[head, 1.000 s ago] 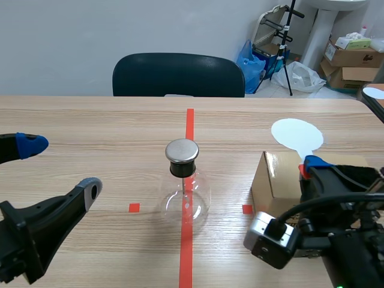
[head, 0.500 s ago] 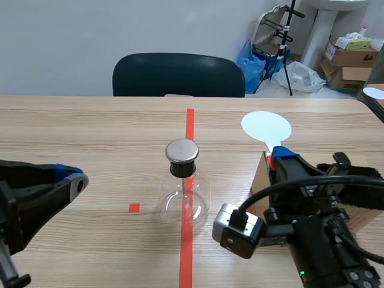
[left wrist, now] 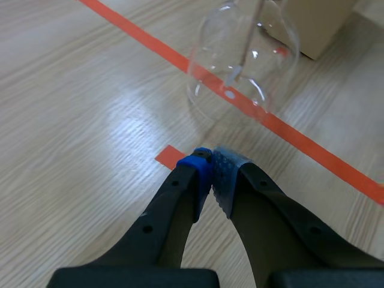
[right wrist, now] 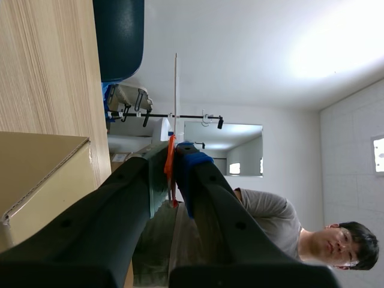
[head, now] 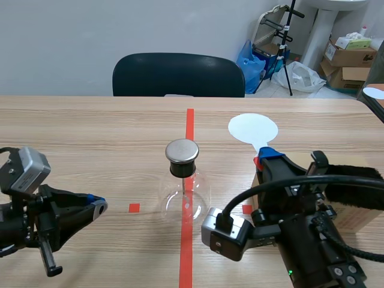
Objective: Do the electroscope experiment
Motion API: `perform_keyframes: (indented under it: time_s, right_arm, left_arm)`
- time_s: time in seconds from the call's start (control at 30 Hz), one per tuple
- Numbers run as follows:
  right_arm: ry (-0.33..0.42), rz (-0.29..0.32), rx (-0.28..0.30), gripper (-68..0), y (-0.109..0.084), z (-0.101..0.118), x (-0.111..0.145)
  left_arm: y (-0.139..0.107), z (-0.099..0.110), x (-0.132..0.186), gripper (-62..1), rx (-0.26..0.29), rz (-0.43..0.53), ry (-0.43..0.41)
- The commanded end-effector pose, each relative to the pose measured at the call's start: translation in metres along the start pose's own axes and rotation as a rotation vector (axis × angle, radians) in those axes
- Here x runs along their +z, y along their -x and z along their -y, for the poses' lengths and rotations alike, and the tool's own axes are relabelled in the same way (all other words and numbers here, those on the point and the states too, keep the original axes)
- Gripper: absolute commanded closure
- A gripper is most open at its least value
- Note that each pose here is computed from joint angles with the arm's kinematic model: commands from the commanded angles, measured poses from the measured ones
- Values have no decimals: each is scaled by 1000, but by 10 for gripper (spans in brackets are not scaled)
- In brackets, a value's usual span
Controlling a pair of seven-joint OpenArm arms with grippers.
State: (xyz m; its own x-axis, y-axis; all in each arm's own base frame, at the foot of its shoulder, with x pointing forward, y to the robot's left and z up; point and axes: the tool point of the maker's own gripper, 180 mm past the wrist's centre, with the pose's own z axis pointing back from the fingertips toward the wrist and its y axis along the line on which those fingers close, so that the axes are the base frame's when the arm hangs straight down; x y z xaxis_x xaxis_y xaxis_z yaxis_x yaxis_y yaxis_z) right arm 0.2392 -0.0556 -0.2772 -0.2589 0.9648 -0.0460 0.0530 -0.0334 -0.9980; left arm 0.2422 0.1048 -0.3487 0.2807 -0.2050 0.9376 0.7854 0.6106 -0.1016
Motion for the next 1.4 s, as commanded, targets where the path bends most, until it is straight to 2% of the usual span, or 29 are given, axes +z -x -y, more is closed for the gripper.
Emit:
perform_keyframes:
  time_s: [0.0,0.1,0.2,0.33,0.67,1.0,1.37]
  right_arm:
    - [38,0,20,-10,4,9,-7]
    - [0,2,42,-10,4,0,-7]
    - [-1,2,43,-10,4,0,-7]
    - [-1,2,43,-10,4,0,-7]
    - [0,2,44,-10,5,0,-7]
    - [0,2,44,-10,5,0,-7]
    - [0,2,45,-10,5,0,-7]
  left_arm:
    - [-18,5,-7,-28,-5,72,19]
    - [-16,6,-14,-28,-3,84,39]
    - [-12,10,-24,-28,-10,82,63]
    - [-11,15,-37,-28,7,92,77]
    - [-9,9,-52,-28,-6,91,57]
    - [-9,18,-62,-28,-22,90,71]
    - [-9,11,-63,-27,-39,91,32]
